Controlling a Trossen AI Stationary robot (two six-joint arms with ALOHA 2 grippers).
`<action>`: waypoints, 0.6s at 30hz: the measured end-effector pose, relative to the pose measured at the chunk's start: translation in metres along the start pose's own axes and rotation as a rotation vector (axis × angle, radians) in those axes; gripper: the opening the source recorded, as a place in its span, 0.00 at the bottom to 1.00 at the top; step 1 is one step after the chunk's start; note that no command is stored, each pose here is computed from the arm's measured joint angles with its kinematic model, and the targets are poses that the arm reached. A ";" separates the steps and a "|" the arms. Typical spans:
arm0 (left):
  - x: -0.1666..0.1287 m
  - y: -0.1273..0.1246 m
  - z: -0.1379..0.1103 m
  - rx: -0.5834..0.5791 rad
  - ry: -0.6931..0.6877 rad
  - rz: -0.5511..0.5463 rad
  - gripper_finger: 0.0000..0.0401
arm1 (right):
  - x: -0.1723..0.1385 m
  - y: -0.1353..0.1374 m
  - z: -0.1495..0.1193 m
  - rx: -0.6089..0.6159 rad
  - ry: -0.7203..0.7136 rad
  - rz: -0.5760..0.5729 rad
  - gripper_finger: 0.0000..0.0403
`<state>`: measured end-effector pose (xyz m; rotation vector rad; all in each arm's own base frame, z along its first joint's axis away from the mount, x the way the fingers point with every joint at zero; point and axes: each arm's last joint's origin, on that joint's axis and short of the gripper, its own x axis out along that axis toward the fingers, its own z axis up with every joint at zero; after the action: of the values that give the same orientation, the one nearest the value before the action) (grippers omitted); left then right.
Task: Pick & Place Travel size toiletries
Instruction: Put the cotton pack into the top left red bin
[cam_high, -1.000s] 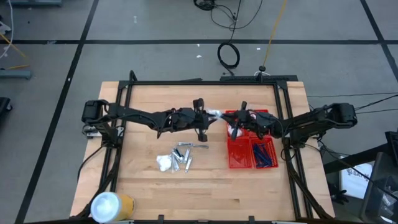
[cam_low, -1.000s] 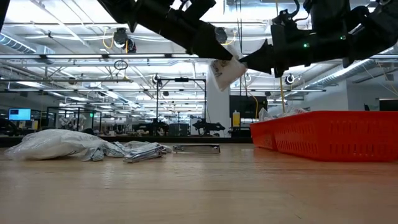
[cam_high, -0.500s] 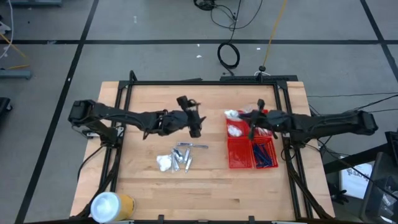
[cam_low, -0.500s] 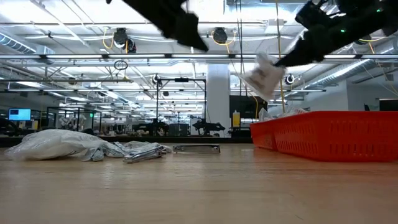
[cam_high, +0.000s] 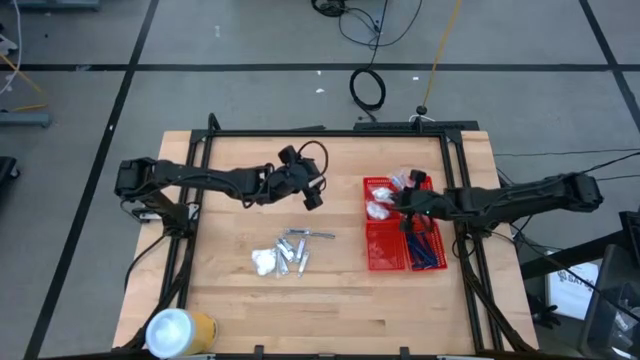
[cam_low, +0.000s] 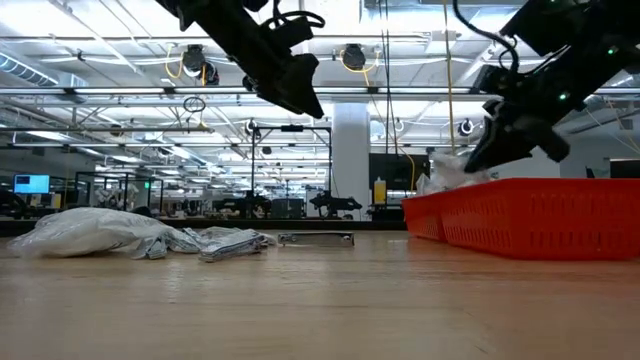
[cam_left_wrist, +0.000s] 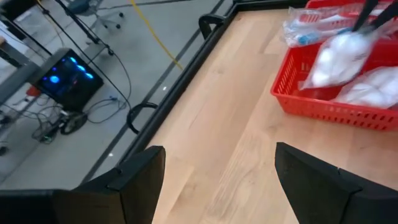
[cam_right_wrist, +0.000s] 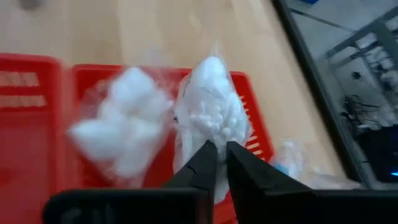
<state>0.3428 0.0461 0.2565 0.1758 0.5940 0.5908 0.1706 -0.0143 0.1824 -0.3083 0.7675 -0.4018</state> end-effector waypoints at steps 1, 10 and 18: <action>0.000 0.000 0.000 -0.002 0.001 -0.005 0.74 | 0.001 0.000 0.000 -0.002 0.004 -0.010 0.11; 0.003 0.005 -0.005 0.003 0.047 -0.004 0.74 | -0.006 -0.002 0.011 0.044 -0.135 0.068 0.45; 0.005 0.009 -0.009 -0.027 0.088 0.007 0.74 | -0.019 -0.007 0.019 0.237 -0.263 0.161 0.54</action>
<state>0.3366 0.0564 0.2494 0.1269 0.6704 0.6153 0.1702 -0.0091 0.2103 -0.0734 0.4773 -0.2888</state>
